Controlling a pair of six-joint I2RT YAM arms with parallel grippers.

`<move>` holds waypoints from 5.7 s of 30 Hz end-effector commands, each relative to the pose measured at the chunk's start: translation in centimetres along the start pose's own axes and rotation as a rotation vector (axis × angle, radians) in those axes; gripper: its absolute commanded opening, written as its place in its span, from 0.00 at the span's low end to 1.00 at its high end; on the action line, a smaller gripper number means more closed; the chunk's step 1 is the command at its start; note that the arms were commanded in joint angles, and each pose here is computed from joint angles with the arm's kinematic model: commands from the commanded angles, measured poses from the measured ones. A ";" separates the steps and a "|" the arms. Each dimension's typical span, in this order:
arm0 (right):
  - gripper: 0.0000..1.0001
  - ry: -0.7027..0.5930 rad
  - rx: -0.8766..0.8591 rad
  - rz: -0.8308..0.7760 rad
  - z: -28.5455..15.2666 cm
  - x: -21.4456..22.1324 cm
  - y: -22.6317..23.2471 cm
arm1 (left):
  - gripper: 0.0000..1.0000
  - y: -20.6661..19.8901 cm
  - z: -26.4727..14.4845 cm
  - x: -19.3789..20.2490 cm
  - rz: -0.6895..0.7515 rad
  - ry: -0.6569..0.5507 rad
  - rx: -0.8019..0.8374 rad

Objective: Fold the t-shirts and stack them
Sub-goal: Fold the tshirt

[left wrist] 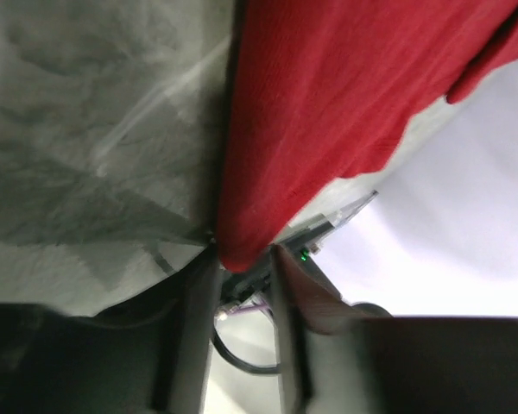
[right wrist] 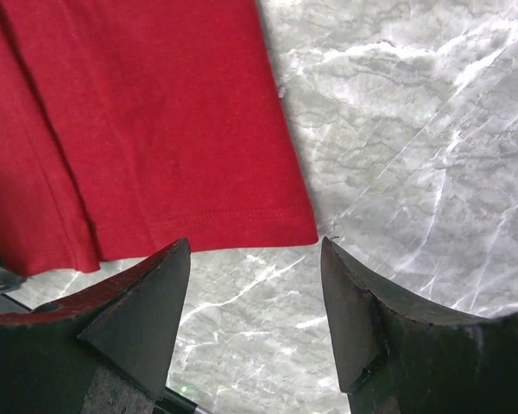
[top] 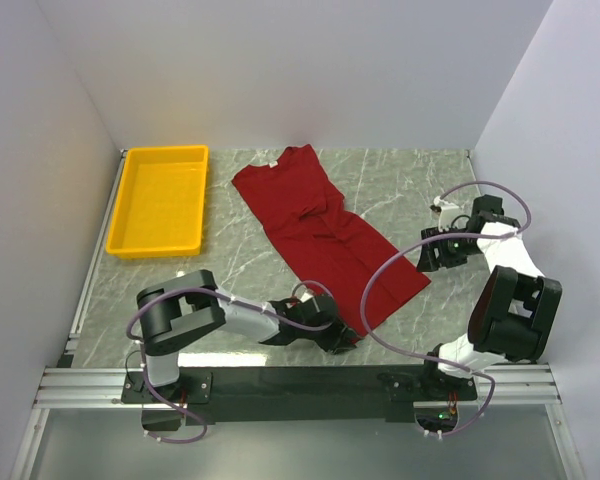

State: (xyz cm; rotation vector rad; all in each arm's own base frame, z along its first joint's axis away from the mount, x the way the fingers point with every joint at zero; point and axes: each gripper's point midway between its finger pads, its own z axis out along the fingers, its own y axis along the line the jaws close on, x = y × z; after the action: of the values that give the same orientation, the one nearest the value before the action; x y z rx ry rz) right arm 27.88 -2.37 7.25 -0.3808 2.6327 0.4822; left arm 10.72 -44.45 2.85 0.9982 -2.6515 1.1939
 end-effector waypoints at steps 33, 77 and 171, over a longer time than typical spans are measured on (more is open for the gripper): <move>0.68 -0.043 -0.050 -0.019 -2.1 0.7 0.4 | 0.48 8.6 -0.4 -5.2 -0.016 -0.373 -0.337; 0.69 0.062 -0.042 -0.050 -2.0 5.1 0.6 | 0.11 10.2 0.5 2.0 0.107 -0.200 -0.298; 0.69 -0.164 -0.247 -0.105 -2.9 -7.2 4.4 | 0.01 -12.9 -17.8 -57.7 0.479 -0.794 -0.245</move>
State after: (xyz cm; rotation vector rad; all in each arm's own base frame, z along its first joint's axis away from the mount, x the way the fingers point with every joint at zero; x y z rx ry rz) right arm 30.72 1.78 14.04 -0.5178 2.4142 0.7801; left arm 58.26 -9.34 4.17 0.8993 -3.6465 0.5735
